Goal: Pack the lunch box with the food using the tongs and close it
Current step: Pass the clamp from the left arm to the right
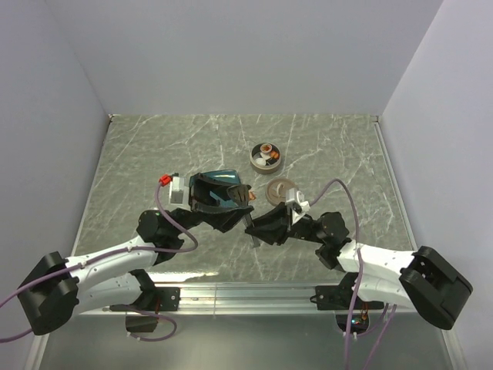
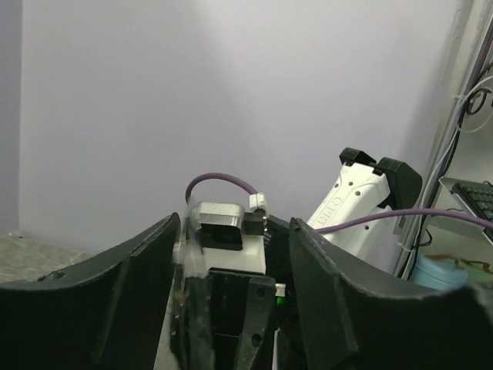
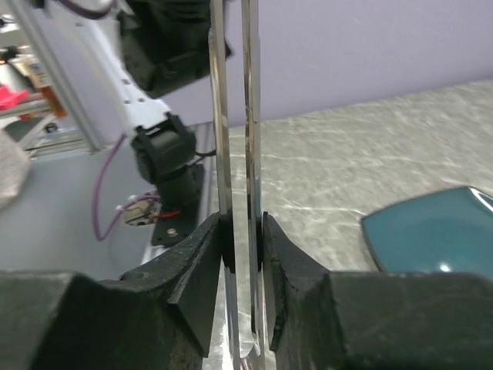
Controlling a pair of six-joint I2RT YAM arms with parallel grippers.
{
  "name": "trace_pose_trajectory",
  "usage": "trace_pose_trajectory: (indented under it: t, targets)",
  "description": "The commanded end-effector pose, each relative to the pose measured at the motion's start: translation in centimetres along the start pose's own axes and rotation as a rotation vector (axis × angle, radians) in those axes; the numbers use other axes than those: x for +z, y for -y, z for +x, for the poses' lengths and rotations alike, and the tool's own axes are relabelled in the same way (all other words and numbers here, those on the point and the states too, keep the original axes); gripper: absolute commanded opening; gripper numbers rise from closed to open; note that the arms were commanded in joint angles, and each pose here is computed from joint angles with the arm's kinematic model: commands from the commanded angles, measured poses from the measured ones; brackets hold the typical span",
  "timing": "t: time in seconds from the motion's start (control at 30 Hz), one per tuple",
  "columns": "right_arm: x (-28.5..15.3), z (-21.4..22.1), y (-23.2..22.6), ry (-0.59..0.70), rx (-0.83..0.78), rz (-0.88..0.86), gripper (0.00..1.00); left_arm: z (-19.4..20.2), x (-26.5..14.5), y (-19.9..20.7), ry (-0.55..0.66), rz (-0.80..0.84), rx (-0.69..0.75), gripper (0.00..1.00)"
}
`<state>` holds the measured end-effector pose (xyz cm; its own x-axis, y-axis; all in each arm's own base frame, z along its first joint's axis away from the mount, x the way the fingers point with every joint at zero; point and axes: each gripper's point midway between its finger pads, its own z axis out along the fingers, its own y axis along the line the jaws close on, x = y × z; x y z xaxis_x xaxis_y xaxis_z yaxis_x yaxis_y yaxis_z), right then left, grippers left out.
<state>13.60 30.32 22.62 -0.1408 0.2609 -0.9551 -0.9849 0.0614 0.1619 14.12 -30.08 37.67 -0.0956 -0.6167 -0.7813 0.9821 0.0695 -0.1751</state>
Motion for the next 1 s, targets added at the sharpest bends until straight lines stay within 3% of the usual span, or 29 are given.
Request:
trace_pose_trajectory:
  t: [0.0, 0.2, 0.6, 0.8, 0.97]
  targets:
    - [1.0, -2.3, 1.5, 0.036, -0.058, 0.073, 0.31, -3.9, 0.4, 1.4, 0.13, 0.044, 0.089, 0.66]
    - [0.8, -2.2, 3.8, 0.01, -0.059, 0.199, 0.27, -3.4, 0.4, -0.3, 0.098, -0.041, 0.135, 0.74]
    - [-2.4, -2.6, 8.1, -0.065, -0.052, 0.541, 0.24, -3.4, -4.6, -8.6, 0.094, -0.514, 0.252, 0.79]
    - [-6.1, -0.5, 11.9, -0.177, 0.031, 0.854, 0.24, -4.9, -7.5, -10.3, 0.132, -0.652, 0.317, 0.8]
    - [-7.3, 2.3, 12.9, -0.316, 0.134, 0.972, 0.25, -4.8, -8.8, -11.0, 0.11, -0.706, 0.338, 0.8]
